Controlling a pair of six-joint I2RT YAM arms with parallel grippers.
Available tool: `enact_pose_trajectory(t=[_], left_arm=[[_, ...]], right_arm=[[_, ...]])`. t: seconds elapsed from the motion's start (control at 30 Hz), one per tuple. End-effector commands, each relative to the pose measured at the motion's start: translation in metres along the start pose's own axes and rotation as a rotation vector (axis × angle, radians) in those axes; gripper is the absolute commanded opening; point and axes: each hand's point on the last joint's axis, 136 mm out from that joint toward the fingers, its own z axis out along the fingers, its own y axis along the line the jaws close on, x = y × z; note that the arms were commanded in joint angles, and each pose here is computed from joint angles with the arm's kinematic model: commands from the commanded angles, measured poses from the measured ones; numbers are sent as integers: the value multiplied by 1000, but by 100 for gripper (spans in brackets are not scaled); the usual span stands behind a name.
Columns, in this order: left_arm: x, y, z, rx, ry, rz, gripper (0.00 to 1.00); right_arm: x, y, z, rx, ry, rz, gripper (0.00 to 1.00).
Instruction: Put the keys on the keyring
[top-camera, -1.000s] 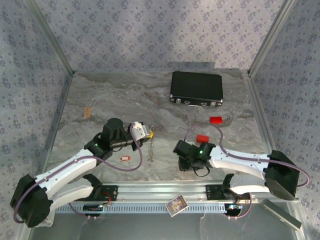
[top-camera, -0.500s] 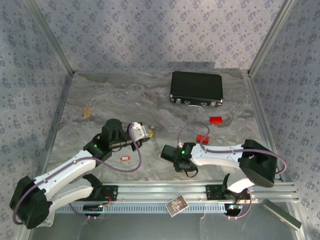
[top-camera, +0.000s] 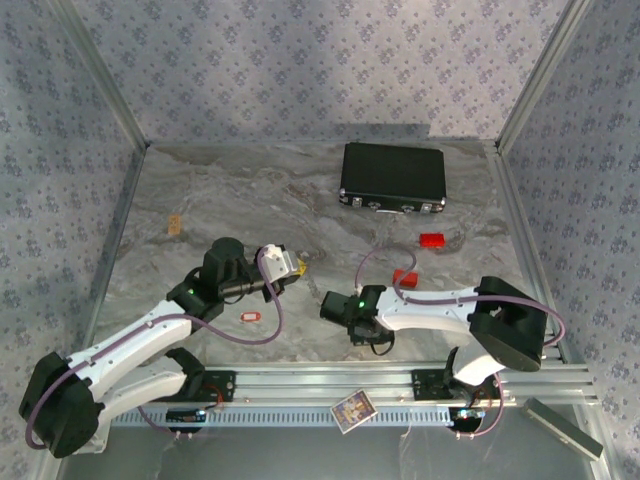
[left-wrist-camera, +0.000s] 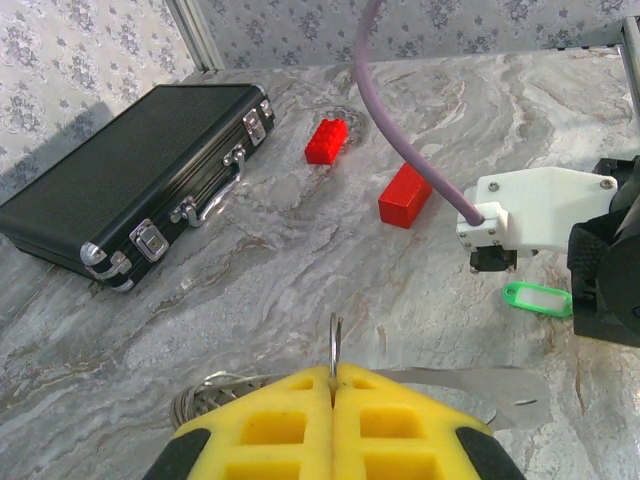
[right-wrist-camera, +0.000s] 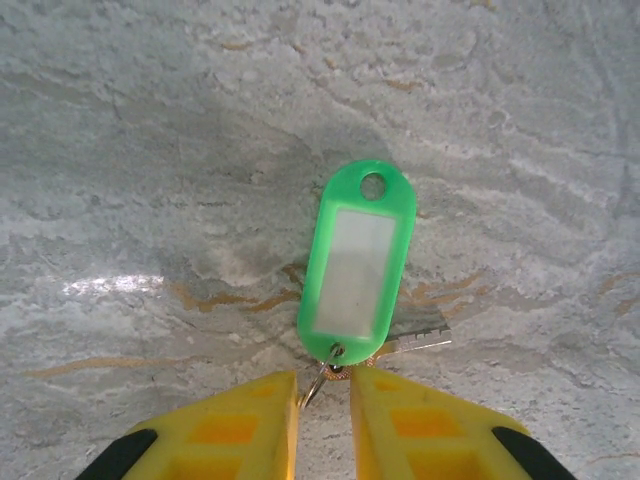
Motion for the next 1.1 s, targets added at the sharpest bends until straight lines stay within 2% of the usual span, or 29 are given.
enact_pose_trajectory(t=[0.0,0.37,0.57,0.8,1.07], left_arm=[[-19,2,-3,-12,-64,46,0],[-21,4,-4,-17,-68,49,0],[-21,3,-3,-14,-67,49,0],[-21,4,-3,-16,-67,51,0],[-21,2,-3,-6,-69,51,0]], right_arm=[[-4,-9,-6,54,-19,-3,18],[-2,-10,-4,63,-10,-15,13],[-2,-12,-3,68,-1,-15,6],[-2,-10,-2,57,9,-15,10],[-2,-11,0,61,14,-14,10]])
